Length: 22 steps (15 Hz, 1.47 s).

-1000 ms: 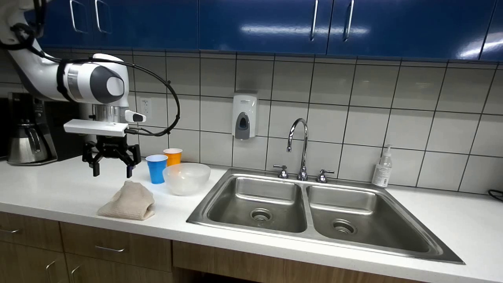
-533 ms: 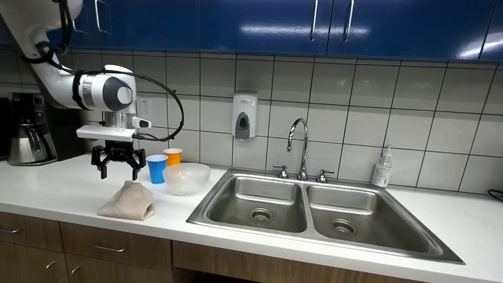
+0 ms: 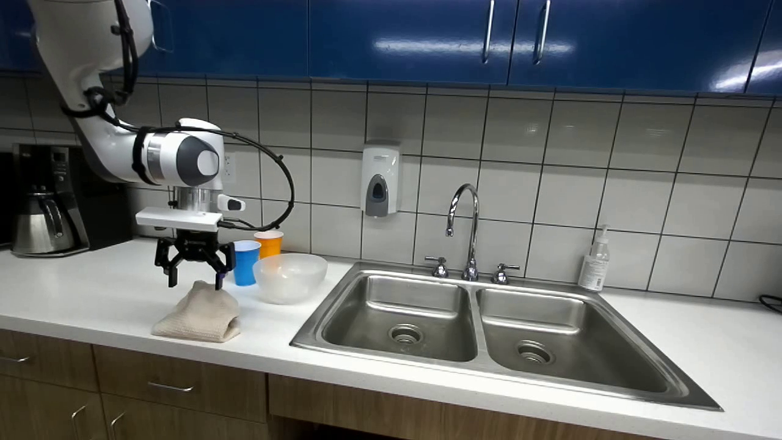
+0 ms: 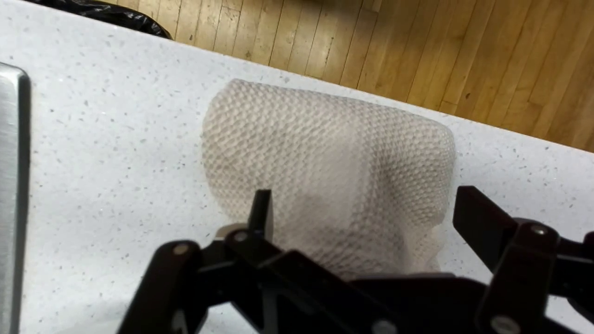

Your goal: Put the white towel inside the plastic bowl

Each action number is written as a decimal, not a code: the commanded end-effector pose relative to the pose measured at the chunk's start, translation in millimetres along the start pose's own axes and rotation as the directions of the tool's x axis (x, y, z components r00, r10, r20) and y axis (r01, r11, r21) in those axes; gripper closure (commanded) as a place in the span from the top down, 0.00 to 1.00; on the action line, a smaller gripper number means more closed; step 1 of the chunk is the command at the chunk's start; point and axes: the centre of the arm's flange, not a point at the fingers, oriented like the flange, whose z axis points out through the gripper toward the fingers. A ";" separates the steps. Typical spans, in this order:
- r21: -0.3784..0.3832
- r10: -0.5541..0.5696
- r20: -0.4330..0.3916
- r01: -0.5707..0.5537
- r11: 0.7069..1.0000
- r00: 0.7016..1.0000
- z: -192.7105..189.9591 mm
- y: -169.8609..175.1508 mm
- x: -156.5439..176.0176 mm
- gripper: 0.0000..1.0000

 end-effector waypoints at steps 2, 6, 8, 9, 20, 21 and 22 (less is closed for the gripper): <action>-0.002 -0.015 -0.001 0.015 1.000 1.000 11.2 4.1 19.2 1.00; 0.008 -0.019 0.002 0.019 1.000 1.000 22.1 4.1 26.1 1.00; 0.012 -0.020 0.007 0.020 1.000 1.000 28.4 3.3 29.1 1.00; 0.013 -0.020 0.009 0.020 1.000 1.000 30.9 2.9 30.4 1.00; 0.038 -0.026 0.038 0.025 0.999 0.999 61.1 0.2 38.7 1.00; 0.039 -0.026 0.041 0.025 0.999 0.999 63.0 -0.1 39.2 1.00; 0.040 -0.027 0.043 0.025 0.999 0.999 64.9 -0.5 39.6 1.00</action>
